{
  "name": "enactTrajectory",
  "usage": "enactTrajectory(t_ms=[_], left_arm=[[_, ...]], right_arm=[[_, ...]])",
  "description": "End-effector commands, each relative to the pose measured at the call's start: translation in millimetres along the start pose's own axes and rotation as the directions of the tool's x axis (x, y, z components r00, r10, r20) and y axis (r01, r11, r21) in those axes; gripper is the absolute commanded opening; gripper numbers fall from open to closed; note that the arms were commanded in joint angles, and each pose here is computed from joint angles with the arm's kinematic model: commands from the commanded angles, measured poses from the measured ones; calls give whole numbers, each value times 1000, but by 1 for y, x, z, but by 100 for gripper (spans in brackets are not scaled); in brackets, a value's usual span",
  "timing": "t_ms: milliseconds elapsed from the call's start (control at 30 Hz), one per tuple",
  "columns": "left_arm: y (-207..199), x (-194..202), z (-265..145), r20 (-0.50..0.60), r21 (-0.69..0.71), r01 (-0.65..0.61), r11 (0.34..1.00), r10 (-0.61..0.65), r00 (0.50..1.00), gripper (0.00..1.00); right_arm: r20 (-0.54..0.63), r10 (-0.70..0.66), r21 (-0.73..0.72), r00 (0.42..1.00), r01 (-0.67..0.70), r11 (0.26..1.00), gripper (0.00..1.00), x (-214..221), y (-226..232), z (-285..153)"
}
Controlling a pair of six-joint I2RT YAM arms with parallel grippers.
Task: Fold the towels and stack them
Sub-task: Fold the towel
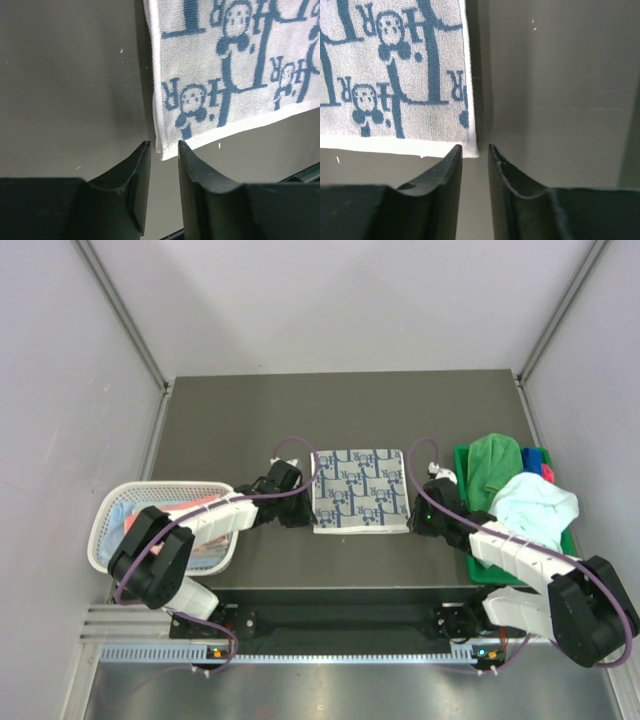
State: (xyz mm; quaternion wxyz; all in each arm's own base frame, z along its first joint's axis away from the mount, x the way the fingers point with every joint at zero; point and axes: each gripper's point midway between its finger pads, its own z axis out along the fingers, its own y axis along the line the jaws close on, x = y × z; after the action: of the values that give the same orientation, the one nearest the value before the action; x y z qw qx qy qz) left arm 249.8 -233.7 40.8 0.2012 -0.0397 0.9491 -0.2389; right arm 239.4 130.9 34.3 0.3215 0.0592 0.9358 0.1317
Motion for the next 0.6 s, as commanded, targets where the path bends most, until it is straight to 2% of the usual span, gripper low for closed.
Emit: enactTrajectory(t_ms=[0,100,267,367,433,467,533,567], left_arm=[[-4,-9,-9,30,-3,-23,1000,23,999,34],[-14,-26,-27,85,-5,-49,999,50,995,37],[-37,-93,-49,247,-23,-82,996,85,965,41],[-31,-125,-36,266,-45,-68,997,77,961,44],[-38,-148,-26,262,-23,-99,995,102,960,45],[-39,-154,-20,256,-19,-125,992,126,958,45],[-52,-172,-8,242,39,-158,987,144,960,44],[-56,-179,-4,241,52,-194,980,176,954,43]], right_arm=[[43,-5,-13,999,6,1000,29,-14,7,-8],[99,-13,-3,995,13,1000,35,-36,11,-18],[167,-23,-25,986,28,999,41,-83,28,-21],[205,-30,-29,978,37,999,41,-120,40,-8],[216,-34,-22,976,40,999,41,-141,44,9],[238,-25,-59,971,40,997,40,-159,55,11],[204,-23,-76,979,39,996,37,-164,55,34],[232,-12,-120,973,40,992,36,-180,66,37]])
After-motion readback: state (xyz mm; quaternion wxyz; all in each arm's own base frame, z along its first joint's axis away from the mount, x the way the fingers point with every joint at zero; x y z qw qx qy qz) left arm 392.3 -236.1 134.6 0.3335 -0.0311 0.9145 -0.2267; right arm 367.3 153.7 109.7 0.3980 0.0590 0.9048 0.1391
